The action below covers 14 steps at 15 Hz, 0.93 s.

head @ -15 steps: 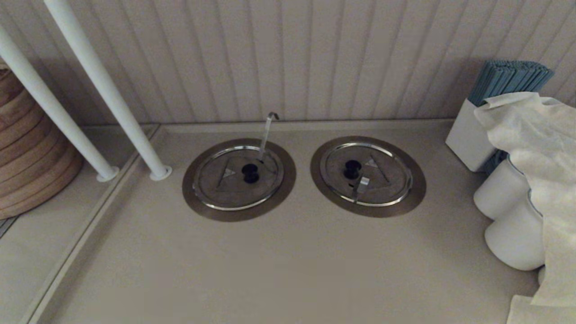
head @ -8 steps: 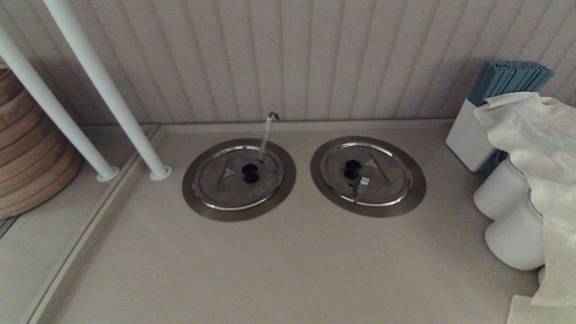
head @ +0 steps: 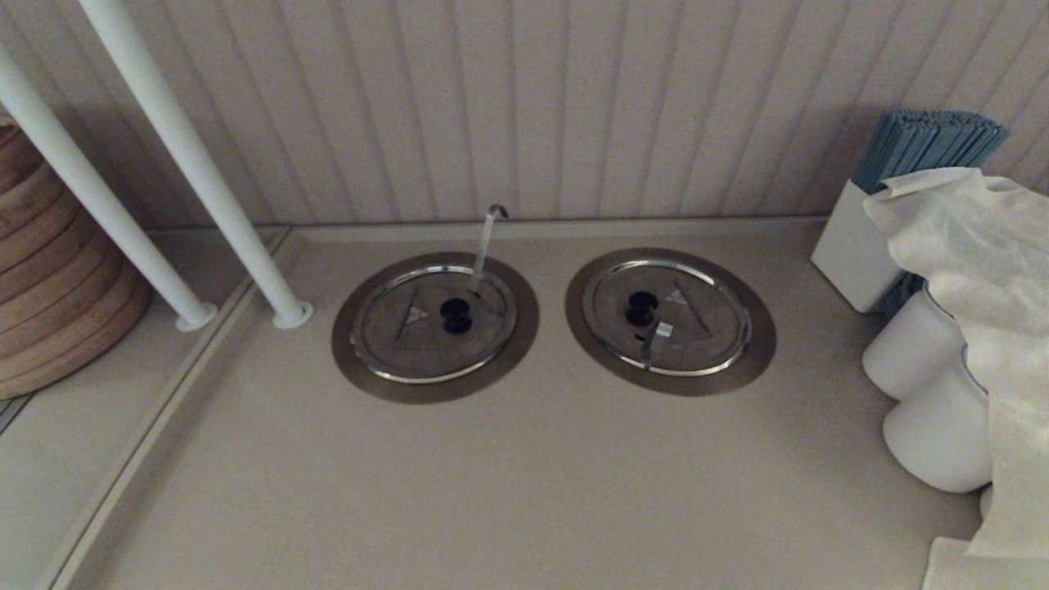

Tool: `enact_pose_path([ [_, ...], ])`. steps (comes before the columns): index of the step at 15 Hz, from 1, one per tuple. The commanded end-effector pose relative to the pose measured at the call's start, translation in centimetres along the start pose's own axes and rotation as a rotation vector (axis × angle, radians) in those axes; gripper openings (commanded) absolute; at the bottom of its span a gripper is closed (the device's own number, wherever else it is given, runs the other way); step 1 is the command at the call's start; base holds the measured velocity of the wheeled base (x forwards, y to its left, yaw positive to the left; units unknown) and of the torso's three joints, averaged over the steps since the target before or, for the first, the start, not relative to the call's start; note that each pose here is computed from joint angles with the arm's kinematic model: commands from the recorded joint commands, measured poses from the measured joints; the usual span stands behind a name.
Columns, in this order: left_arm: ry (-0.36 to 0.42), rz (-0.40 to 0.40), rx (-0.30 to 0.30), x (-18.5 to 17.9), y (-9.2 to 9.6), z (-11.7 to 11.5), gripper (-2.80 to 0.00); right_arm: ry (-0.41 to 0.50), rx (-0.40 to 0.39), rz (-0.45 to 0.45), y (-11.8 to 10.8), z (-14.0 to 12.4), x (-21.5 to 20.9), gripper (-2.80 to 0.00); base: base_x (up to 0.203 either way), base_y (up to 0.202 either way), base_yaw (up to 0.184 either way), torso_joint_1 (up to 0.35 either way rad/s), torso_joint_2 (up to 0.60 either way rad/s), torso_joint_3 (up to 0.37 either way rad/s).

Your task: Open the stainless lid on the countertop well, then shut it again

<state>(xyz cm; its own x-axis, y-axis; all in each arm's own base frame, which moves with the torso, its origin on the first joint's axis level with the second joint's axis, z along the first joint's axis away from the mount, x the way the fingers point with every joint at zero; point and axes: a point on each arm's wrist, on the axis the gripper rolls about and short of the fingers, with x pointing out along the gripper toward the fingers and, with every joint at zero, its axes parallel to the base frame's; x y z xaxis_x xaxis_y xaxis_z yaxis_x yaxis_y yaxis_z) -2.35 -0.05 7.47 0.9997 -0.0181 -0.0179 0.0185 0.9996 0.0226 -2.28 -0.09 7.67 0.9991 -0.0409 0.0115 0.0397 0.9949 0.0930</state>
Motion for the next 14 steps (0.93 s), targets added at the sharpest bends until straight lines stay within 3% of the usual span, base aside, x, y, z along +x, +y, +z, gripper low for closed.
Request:
enact_pose_path([
  [1, 0.004, 0.004, 0.0, 0.02, 0.01, 0.01, -2.8, 0.001, 0.001, -0.001, 0.0, 0.01, 0.01, -2.8, 0.0, 0.0, 0.0, 0.0, 0.0, 0.0],
  [14, 0.003, 0.003, 0.0, 0.02, 0.01, 0.02, -2.8, 0.002, -0.004, -0.001, 0.0, -0.01, 0.01, -2.8, 0.0, 0.0, 0.0, 0.0, 0.0, 0.0],
])
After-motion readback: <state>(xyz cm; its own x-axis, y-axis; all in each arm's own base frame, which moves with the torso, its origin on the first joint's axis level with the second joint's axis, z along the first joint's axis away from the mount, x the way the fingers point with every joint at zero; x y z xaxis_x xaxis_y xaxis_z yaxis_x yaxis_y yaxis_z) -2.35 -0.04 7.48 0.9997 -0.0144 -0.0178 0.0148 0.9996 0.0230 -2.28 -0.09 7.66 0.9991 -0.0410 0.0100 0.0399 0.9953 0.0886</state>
